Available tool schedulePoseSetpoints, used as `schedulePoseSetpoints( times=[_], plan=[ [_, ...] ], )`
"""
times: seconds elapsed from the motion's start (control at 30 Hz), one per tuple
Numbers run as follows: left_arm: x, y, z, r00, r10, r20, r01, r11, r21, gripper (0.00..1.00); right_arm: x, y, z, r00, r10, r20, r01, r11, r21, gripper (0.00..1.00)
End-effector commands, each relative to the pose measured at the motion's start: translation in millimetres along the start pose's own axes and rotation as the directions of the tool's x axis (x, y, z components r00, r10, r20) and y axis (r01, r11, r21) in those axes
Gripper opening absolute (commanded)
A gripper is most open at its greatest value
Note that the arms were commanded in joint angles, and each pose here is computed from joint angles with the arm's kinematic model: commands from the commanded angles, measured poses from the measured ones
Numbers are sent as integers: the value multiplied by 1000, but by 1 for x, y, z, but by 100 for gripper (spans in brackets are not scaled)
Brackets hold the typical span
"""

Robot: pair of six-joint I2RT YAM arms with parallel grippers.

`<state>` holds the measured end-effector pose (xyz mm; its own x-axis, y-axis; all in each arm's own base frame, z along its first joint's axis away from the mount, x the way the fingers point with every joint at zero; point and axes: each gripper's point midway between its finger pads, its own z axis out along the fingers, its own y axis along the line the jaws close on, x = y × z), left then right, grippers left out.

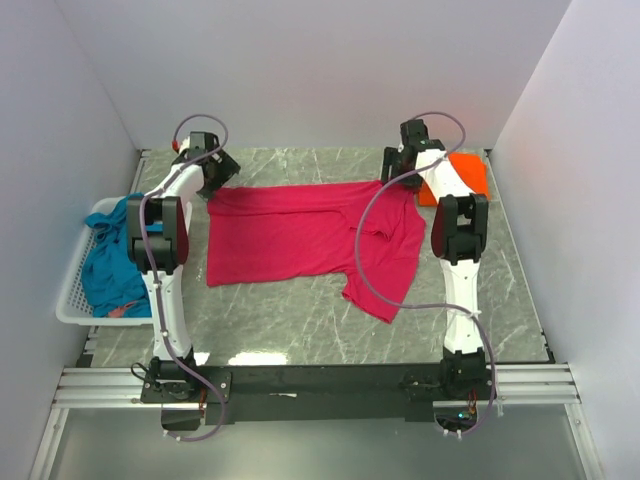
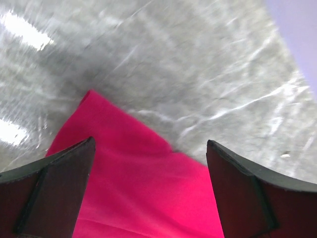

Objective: Fold and stack the t-shirts
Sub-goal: Fold the tshirt

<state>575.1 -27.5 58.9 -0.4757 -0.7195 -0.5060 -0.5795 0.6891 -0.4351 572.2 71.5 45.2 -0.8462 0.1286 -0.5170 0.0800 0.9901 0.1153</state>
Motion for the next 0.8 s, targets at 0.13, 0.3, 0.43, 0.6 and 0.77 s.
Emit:
schedulePoseSetpoints(
  times=[0.13, 0.3, 0.43, 0.6, 0.77],
  plan=[
    [-56, -62, -108, 990, 26, 141, -51, 983, 175, 99, -65, 17, -146, 947, 46, 319, -21, 997, -81, 82],
    [-1, -28, -146, 993, 62, 101, -73, 992, 101, 99, 2, 20, -173, 938, 155, 310, -122, 985, -123, 82],
    [59, 0, -188, 997, 69, 43, -71, 995, 67, 100, 54, 16, -206, 914, 250, 320, -202, 963, -176, 82],
    [137, 60, -204, 993, 99, -59, -101, 994, -34, 100, 116, 3, -206, 920, 277, 276, -234, 956, -179, 82],
    [189, 120, -202, 989, -3, -145, -10, 996, -94, 99, 136, -6, -208, 932, 242, 270, -208, 967, -151, 82]
  ],
)
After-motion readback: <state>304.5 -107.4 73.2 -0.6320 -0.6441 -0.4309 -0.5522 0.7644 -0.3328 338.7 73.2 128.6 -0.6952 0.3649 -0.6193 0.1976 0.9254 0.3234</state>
